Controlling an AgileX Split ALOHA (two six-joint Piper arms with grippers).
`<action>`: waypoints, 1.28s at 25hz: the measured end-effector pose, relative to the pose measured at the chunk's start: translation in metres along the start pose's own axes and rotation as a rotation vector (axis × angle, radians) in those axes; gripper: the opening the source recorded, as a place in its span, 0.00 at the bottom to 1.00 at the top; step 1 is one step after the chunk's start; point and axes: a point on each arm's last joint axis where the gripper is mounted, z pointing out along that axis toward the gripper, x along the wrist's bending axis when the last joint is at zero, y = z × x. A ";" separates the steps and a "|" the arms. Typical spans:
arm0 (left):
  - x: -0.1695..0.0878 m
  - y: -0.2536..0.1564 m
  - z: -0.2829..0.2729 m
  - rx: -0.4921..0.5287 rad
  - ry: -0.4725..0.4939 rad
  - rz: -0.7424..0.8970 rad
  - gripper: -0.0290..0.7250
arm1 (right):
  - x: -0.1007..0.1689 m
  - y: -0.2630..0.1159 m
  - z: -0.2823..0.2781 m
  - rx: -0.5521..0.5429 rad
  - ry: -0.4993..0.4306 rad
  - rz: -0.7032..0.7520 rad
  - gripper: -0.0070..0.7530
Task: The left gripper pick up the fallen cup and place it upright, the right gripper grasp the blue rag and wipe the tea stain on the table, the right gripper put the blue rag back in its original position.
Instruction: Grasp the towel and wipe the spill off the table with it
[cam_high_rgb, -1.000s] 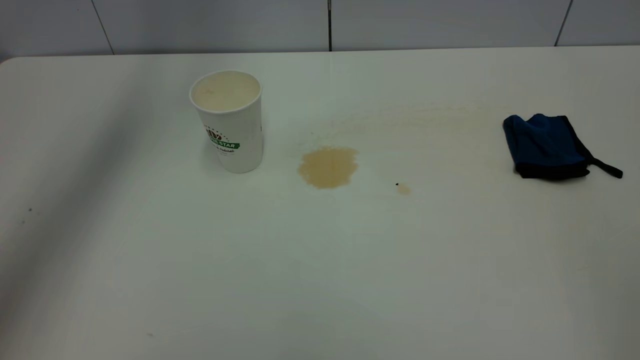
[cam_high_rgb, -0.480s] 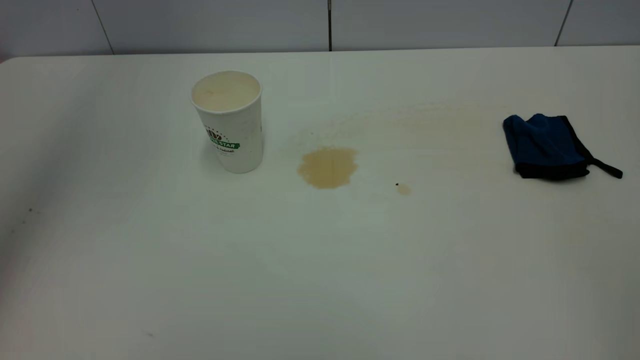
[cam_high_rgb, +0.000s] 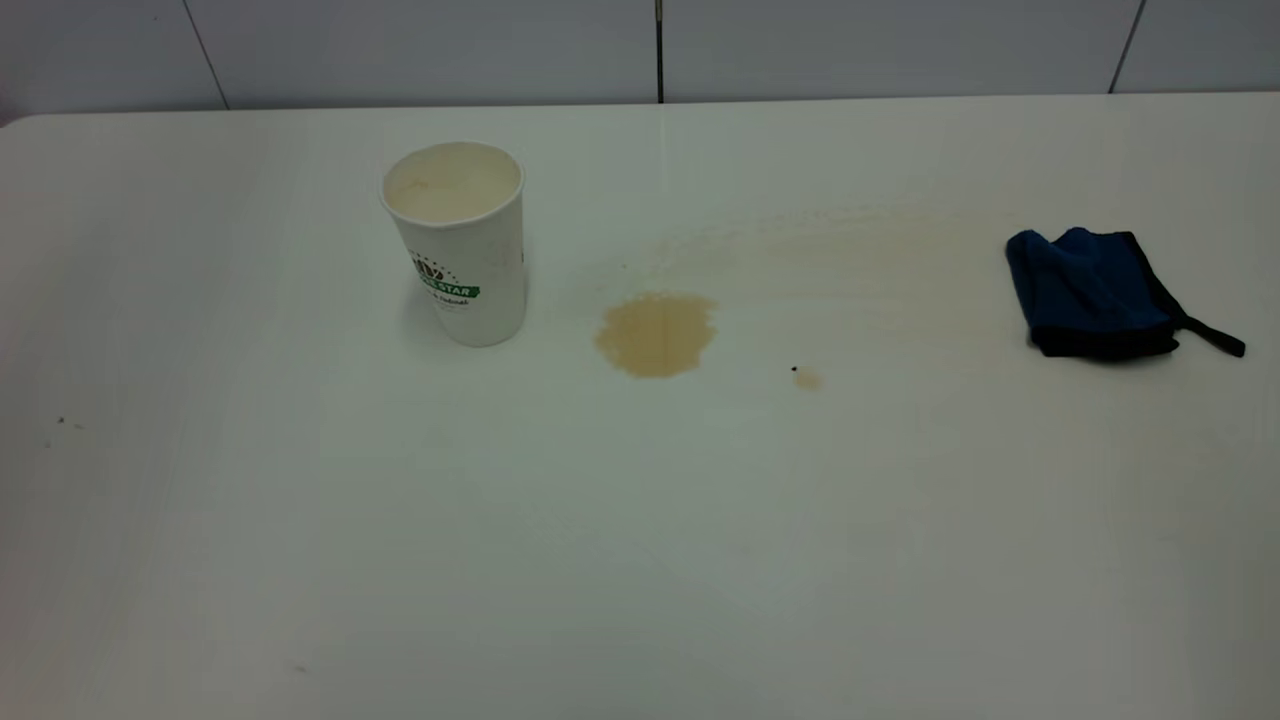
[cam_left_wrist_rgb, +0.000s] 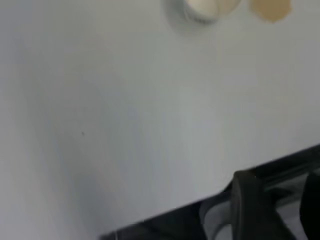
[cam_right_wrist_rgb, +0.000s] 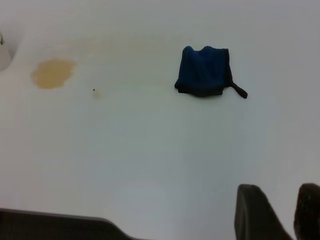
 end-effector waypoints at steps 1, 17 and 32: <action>-0.001 -0.012 0.009 0.043 -0.004 -0.007 0.41 | 0.000 0.000 0.000 0.000 0.000 0.000 0.32; -0.013 -0.206 0.015 -0.096 0.069 -0.199 0.41 | 0.000 0.000 0.000 0.000 0.000 0.000 0.32; -0.031 -0.271 0.007 -0.510 0.205 -0.191 0.41 | 0.000 0.000 0.000 0.000 0.000 0.000 0.32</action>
